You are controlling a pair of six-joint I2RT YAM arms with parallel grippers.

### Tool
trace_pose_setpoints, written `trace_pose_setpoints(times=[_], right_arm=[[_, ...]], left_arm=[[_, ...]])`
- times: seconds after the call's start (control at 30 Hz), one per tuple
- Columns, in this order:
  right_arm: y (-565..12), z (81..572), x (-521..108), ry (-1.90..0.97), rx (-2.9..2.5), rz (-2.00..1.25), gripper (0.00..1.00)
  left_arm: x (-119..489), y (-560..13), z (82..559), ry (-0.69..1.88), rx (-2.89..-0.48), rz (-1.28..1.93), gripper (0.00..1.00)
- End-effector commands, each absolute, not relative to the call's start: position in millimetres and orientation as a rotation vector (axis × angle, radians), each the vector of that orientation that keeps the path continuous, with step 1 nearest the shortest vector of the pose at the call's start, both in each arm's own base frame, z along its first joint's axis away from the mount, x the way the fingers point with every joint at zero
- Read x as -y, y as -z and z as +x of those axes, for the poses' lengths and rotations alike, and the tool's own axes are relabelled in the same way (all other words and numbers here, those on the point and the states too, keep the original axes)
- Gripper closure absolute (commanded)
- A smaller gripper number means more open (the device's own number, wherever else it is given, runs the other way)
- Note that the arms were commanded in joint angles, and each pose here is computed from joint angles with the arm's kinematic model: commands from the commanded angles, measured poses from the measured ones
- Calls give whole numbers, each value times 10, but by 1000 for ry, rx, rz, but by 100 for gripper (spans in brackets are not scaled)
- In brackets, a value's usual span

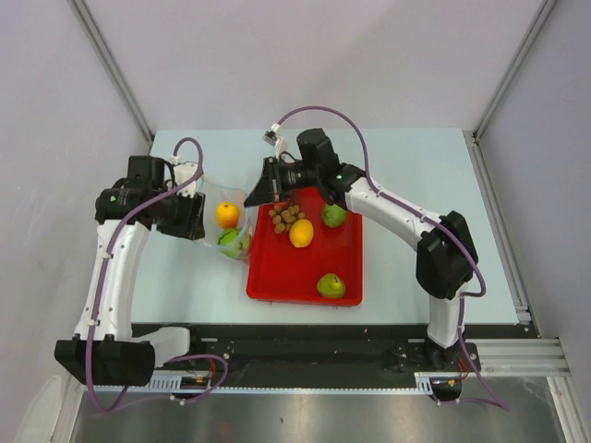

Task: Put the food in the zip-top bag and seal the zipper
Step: Adjust the zipper food storage bag at the center of the board.

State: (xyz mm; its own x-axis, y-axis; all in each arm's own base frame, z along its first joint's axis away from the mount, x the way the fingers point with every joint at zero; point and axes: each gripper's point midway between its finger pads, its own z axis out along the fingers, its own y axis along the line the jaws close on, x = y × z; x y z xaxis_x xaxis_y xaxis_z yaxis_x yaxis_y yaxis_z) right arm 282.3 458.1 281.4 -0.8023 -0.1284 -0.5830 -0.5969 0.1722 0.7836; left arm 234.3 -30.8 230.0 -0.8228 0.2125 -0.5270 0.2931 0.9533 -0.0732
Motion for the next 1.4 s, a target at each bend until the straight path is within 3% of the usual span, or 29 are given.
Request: trace_pose_setpoints(times=[0.0, 0.03, 0.07, 0.13, 0.17, 0.4, 0.73, 0.9, 0.97, 1.03, 1.17, 1.23, 1.37], right_arm=[[-2952, 2904, -4596, -1710, -2010, -676, 100], [-2948, 2936, -4578, -1703, -2012, -666, 100], [-2953, 2943, -4571, -1701, -2012, -663, 100], [-2928, 2953, -4564, -1706, -2029, -649, 100], [-2939, 2932, -4567, -1719, -2032, -646, 100], [-3114, 2649, -4601, -1871, -2010, -736, 100], [-2492, 3100, -4526, -1770, -2175, -592, 100], [-2387, 3024, -4396, -1729, -2221, -596, 100], [-2382, 3070, -4335, -1688, -2203, -613, 88], [-2459, 3178, -4251, -1643, -2161, -617, 63], [-2554, 3301, -3986, -1486, -2101, -709, 37], [-2565, 3352, -3830, -1386, -2083, -744, 29], [-2315, 3639, -3479, -1111, -2121, -734, 26]], left_arm=[[305, -2222, 2399, 214, -2577, 350, 53], [330, -2222, 2398, 234, -2577, 340, 59], [356, -2232, 2400, 253, -2572, 339, 79], [431, -2264, 2402, 311, -2569, 338, 98], [468, -2381, 2394, 337, -2554, 345, 100], [546, -2892, 2375, 420, -2489, 401, 100], [452, -2551, 2593, 392, -2637, 331, 99], [652, -2480, 2665, 564, -2648, 298, 98], [682, -2444, 2677, 594, -2660, 288, 98], [690, -2434, 2688, 606, -2662, 287, 99], [739, -2425, 2690, 647, -2660, 287, 99], [751, -2427, 2691, 657, -2658, 290, 99], [747, -2441, 2705, 648, -2641, 299, 99]])
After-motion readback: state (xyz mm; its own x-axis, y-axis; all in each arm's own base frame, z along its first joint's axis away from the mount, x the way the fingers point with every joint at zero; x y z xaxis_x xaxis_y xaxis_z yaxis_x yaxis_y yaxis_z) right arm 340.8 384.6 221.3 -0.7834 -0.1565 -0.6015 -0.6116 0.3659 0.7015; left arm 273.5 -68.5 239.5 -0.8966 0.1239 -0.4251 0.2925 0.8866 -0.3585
